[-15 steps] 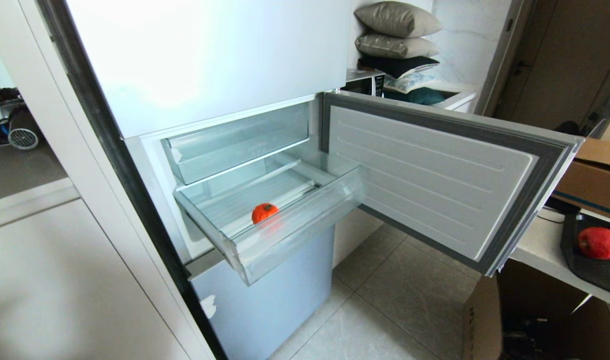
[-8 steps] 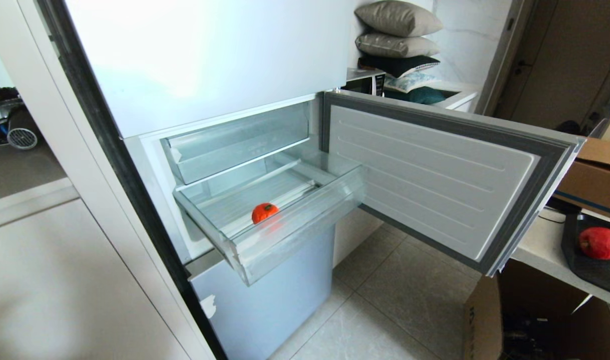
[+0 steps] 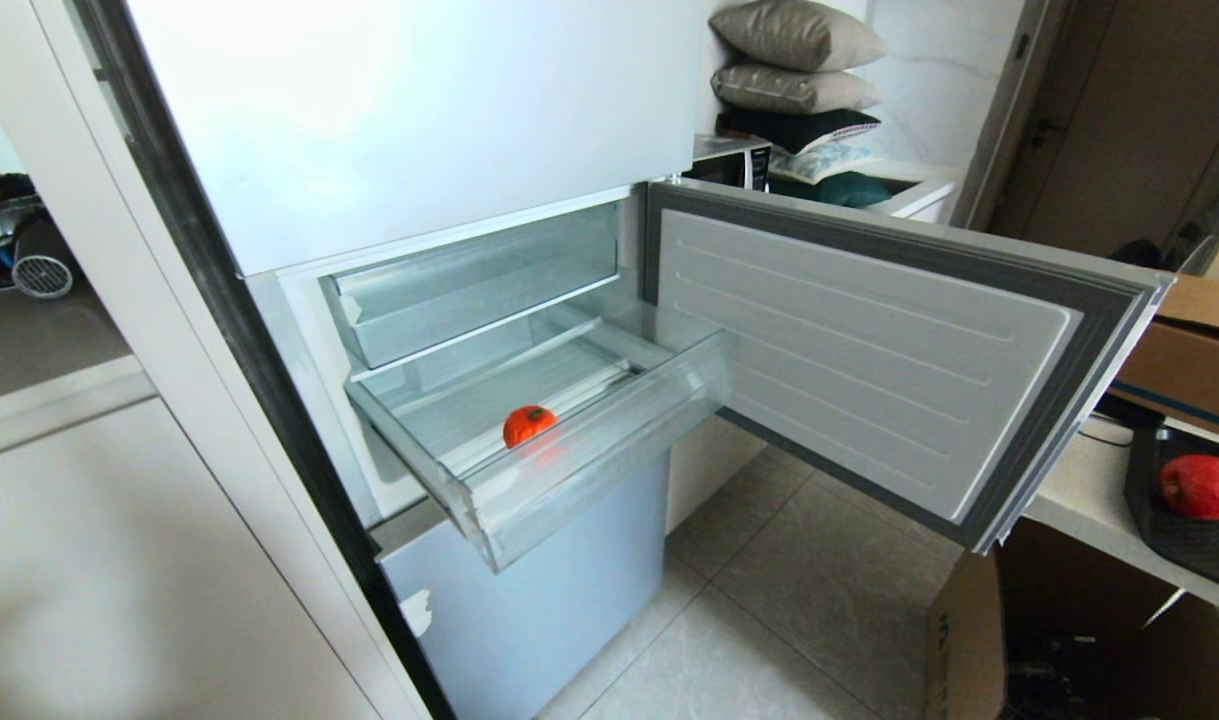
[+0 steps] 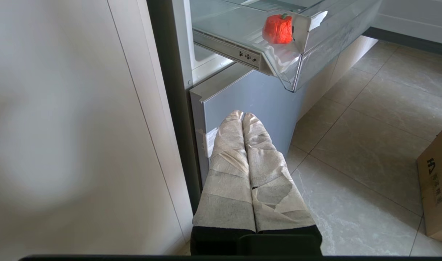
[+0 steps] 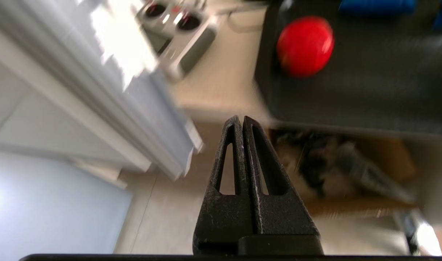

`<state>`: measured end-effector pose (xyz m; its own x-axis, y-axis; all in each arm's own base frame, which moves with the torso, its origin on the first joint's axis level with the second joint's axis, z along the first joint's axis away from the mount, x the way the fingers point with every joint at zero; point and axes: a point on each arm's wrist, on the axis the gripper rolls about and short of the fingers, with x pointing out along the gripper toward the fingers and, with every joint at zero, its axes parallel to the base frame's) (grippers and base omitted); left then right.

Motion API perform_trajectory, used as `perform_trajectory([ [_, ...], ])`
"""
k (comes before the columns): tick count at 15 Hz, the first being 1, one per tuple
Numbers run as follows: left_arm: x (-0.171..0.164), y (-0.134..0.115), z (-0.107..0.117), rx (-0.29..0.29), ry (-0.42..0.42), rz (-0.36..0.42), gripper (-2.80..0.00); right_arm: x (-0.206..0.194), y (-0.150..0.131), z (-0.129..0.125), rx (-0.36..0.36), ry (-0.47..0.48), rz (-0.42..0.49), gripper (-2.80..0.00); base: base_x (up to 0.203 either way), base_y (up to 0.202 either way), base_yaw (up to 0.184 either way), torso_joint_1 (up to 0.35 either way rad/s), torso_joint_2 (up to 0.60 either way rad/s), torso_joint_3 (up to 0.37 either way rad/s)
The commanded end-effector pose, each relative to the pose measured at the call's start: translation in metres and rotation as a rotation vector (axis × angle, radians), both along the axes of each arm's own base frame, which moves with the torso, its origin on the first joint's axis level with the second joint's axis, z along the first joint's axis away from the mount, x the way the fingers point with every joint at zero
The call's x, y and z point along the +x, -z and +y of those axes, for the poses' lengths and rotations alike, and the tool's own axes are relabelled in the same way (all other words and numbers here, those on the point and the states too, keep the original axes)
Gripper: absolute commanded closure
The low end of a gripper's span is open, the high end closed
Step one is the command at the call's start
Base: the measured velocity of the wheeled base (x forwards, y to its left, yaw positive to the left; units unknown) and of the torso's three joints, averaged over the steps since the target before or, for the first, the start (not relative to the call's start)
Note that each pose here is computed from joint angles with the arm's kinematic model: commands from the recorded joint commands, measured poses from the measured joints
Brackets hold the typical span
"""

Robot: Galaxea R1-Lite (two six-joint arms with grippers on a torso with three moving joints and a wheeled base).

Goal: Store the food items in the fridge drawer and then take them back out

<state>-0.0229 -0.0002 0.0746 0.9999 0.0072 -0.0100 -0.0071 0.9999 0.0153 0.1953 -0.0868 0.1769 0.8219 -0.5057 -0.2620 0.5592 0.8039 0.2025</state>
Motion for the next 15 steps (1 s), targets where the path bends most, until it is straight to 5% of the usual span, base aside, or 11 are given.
perform_trajectory([
  [1, 0.000, 0.000, 0.000, 0.000, 0.000, 0.001, 0.00, 0.021, 0.018, -0.030, 0.011, -0.016, 0.075, 0.00, 0.000, 0.000, 0.000, 0.000, 0.00, 0.000],
  [8, 0.000, 0.000, 0.000, 0.000, 0.000, 0.001, 0.00, 0.044, 0.039, -0.078, -0.044, -0.004, 0.192, 0.00, 0.000, 0.000, 0.000, 0.000, 0.00, 0.000],
  [9, 0.000, 0.000, 0.000, 0.000, 0.000, 0.001, 0.00, 0.047, 0.042, -0.085, -0.043, 0.003, 0.201, -2.80, 0.000, 0.000, 0.000, 0.000, 0.00, 0.000],
  [15, 0.000, 0.000, 0.000, 0.000, 0.000, 0.002, 0.00, 0.069, 0.060, -0.124, -0.024, 0.017, 0.214, -2.80, 0.000, 0.000, 0.000, 0.000, 0.00, 0.000],
])
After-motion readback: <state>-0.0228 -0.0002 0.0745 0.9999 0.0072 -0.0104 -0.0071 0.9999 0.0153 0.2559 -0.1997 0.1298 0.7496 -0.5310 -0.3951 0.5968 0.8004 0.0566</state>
